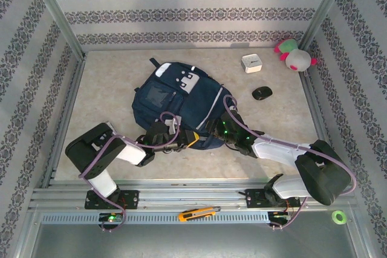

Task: Pack the student bag

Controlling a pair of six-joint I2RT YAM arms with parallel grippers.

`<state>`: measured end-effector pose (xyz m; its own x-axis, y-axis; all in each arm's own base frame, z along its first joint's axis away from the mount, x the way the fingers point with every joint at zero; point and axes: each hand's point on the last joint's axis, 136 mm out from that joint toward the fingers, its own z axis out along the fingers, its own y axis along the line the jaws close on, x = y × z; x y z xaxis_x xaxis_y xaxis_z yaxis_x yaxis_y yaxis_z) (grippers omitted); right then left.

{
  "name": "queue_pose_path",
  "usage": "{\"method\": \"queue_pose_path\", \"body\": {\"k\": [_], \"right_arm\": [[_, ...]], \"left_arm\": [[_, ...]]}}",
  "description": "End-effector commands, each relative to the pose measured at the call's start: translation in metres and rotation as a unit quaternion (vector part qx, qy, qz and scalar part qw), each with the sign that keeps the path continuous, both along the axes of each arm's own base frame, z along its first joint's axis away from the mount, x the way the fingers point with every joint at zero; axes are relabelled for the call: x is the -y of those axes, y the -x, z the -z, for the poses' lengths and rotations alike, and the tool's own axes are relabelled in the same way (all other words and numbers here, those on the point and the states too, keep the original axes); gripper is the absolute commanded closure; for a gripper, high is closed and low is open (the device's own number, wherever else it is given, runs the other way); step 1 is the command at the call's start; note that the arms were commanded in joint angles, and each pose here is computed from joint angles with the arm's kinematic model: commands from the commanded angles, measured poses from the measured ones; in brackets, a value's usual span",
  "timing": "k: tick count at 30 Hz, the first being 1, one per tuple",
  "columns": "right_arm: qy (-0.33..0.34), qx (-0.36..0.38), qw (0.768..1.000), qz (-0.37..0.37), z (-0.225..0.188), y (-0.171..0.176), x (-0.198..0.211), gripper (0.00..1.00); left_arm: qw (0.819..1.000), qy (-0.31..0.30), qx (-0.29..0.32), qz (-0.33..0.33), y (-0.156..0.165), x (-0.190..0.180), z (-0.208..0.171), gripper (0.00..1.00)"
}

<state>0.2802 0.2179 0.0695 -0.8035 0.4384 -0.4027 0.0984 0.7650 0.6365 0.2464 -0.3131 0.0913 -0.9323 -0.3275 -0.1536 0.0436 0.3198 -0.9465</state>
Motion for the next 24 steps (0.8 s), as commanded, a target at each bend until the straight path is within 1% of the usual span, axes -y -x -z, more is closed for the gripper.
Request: {"method": "queue_pose_path", "body": {"k": [1,4,6,9,12,14,15,17,18,20,22,23,24], "right_arm": [[-0.027,0.029,0.999,-0.032,-0.021,-0.015,-0.011,0.56],[-0.013,0.024,0.999,-0.038,-0.015,-0.024,0.004,0.54],[-0.005,0.02,0.999,-0.042,-0.013,-0.033,0.017,0.52],[0.003,0.024,0.999,-0.043,-0.017,-0.051,0.039,0.48],[-0.003,0.045,0.997,-0.058,-0.035,-0.065,0.052,0.44],[-0.001,0.063,0.995,-0.075,-0.051,-0.066,0.055,0.43],[0.004,0.076,0.993,-0.086,-0.06,-0.064,0.055,0.42],[0.014,0.101,0.989,-0.106,-0.075,-0.057,0.054,0.42],[0.018,0.113,0.986,-0.117,-0.083,-0.051,0.053,0.41],[0.025,0.136,0.981,-0.138,-0.093,-0.038,0.05,0.42],[0.034,0.162,0.973,-0.162,-0.1,-0.023,0.044,0.42],[0.036,0.17,0.97,-0.17,-0.1,-0.016,0.042,0.42],[0.039,0.178,0.967,-0.176,-0.101,-0.01,0.04,0.42]], "left_arm": [[0.998,-0.015,0.061,0.013,0.004,0.003,-0.03,0.69],[0.992,-0.09,0.091,-0.014,0.004,-0.02,-0.032,0.5],[0.984,-0.131,0.115,-0.029,0.004,-0.037,-0.037,0.42],[0.971,-0.176,0.155,-0.051,0.004,-0.058,-0.048,0.29],[0.955,-0.215,0.193,-0.072,0.003,-0.078,-0.055,0.11],[0.935,-0.248,0.24,-0.075,0.002,-0.09,-0.063,0.09],[0.92,-0.271,0.272,-0.073,0.0,-0.096,-0.069,0.08],[0.883,-0.329,0.331,-0.059,-0.003,-0.108,-0.077,0.06],[0.857,-0.36,0.366,-0.041,-0.004,-0.111,-0.083,0.05],[0.801,-0.422,0.425,0.01,-0.007,-0.116,-0.09,0.04],[0.733,-0.482,0.473,0.079,-0.011,-0.116,-0.089,0.04],[0.704,-0.509,0.484,0.106,-0.015,-0.117,-0.086,0.04],[0.668,-0.538,0.496,0.137,-0.02,-0.118,-0.082,0.04]]}}
